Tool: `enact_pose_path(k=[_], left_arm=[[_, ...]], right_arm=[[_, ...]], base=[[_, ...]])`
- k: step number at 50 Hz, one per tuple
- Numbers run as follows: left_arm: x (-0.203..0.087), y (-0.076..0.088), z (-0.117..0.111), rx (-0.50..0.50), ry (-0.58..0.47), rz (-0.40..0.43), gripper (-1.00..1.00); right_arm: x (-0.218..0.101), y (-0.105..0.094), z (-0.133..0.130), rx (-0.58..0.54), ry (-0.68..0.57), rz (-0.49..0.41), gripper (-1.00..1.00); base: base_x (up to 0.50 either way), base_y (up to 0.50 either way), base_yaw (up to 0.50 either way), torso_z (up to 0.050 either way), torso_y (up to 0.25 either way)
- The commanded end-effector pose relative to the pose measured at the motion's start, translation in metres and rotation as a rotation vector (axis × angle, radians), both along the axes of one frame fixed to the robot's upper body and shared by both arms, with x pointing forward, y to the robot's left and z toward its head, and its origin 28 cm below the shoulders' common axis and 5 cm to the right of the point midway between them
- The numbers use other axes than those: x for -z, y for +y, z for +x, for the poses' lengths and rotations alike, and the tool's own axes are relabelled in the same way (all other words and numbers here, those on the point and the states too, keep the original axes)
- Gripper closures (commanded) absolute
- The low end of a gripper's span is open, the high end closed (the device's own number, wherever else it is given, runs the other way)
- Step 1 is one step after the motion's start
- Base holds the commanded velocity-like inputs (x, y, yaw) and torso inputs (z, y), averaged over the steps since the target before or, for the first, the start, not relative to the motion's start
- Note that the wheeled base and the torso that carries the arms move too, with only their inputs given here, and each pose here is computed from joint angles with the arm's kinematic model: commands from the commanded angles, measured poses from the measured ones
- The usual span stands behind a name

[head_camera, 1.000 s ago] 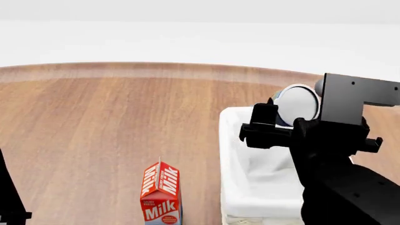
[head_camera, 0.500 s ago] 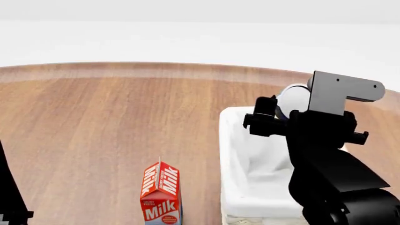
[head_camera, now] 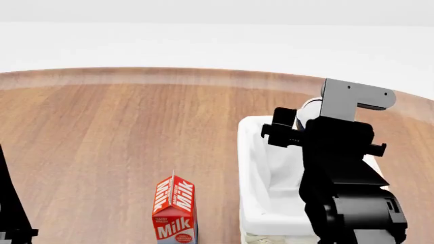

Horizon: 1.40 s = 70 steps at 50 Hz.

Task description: Pick up the alphabet soup and the tomato sauce, and put them in the basket.

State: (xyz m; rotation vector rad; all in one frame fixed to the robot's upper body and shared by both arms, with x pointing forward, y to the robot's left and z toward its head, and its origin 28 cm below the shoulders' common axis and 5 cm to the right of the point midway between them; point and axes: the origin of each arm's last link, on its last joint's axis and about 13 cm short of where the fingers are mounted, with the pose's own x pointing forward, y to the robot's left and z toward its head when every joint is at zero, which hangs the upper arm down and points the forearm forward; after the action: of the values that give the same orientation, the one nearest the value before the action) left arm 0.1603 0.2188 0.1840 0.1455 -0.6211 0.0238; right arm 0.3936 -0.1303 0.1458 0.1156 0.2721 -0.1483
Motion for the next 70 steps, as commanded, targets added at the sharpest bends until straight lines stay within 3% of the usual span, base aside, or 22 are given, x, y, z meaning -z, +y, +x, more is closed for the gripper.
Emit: enact_pose_path(k=[1,46,70], left_arm=[[0.001,0.0,0.0,0.003,0.001,-0.001,-1.0],[0.003,0.001,0.001,0.003,0.005,-0.004,-1.0],[0.004,0.001,0.001,0.002,0.01,-0.001,-1.0]], right_arm=[[-0.001,0.006,0.007,-0.044,0.054,-0.065,1.0],[0.028,0.007,0.003,-0.001,0.248,-0.036,1.0],[0.034,0.003,0.002,0.022,0.267,-0.057,1.0]], base=[[0.0,0.0,0.0,0.0,0.0],[0.0,0.0,0.0,0.0,0.0],[0.0,0.0,0.0,0.0,0.001]])
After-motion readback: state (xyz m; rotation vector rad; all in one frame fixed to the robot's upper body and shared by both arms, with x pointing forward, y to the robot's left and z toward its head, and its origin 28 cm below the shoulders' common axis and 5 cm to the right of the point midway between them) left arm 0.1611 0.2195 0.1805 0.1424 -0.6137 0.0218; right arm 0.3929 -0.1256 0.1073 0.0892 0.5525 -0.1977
